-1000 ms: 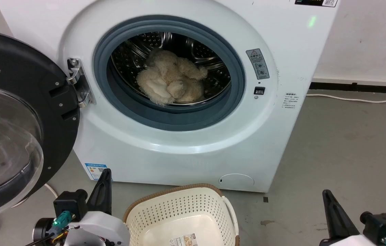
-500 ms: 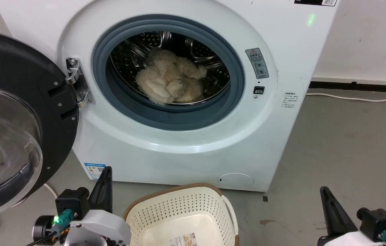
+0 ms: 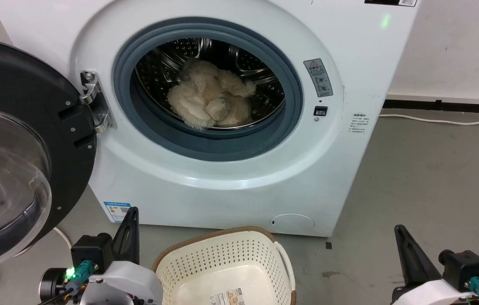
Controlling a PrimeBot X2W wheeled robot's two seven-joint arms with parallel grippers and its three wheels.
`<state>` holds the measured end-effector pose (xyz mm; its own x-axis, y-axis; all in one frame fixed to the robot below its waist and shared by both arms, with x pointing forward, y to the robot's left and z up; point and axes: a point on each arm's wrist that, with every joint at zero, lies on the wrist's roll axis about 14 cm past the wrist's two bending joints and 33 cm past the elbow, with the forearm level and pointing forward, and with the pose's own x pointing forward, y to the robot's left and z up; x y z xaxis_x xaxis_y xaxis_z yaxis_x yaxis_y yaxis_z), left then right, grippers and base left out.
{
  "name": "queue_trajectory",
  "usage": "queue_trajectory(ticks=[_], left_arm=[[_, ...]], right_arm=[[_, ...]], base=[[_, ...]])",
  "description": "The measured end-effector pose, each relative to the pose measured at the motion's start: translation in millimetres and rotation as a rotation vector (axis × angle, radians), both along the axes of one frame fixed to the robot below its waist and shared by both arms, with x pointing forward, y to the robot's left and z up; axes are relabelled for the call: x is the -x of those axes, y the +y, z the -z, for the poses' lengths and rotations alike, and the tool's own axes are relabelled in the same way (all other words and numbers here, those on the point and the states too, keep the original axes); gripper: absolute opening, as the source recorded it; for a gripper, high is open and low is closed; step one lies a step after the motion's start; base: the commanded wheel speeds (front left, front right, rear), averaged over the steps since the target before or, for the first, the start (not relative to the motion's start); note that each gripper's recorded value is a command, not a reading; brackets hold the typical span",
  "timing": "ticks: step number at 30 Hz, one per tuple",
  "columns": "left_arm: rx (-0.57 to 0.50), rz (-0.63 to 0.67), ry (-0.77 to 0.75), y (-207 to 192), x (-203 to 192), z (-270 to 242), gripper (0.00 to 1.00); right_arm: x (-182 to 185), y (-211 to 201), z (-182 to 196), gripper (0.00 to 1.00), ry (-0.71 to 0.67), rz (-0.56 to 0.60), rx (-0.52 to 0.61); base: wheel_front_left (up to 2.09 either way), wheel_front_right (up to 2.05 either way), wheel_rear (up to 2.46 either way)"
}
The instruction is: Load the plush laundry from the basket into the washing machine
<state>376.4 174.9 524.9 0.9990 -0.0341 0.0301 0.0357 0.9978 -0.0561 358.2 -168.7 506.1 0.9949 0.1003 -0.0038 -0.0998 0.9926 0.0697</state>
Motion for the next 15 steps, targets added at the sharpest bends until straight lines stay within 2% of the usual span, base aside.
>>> queue_trajectory(ticks=[15], left_arm=[[-0.026, -0.003, 0.000, -1.2, -1.1, -3.5, 0.00]], right_arm=[[-1.4, 2.1, -1.4, 0.00, 0.012, -0.009, 0.033]], base=[[0.00, 0.00, 0.00]])
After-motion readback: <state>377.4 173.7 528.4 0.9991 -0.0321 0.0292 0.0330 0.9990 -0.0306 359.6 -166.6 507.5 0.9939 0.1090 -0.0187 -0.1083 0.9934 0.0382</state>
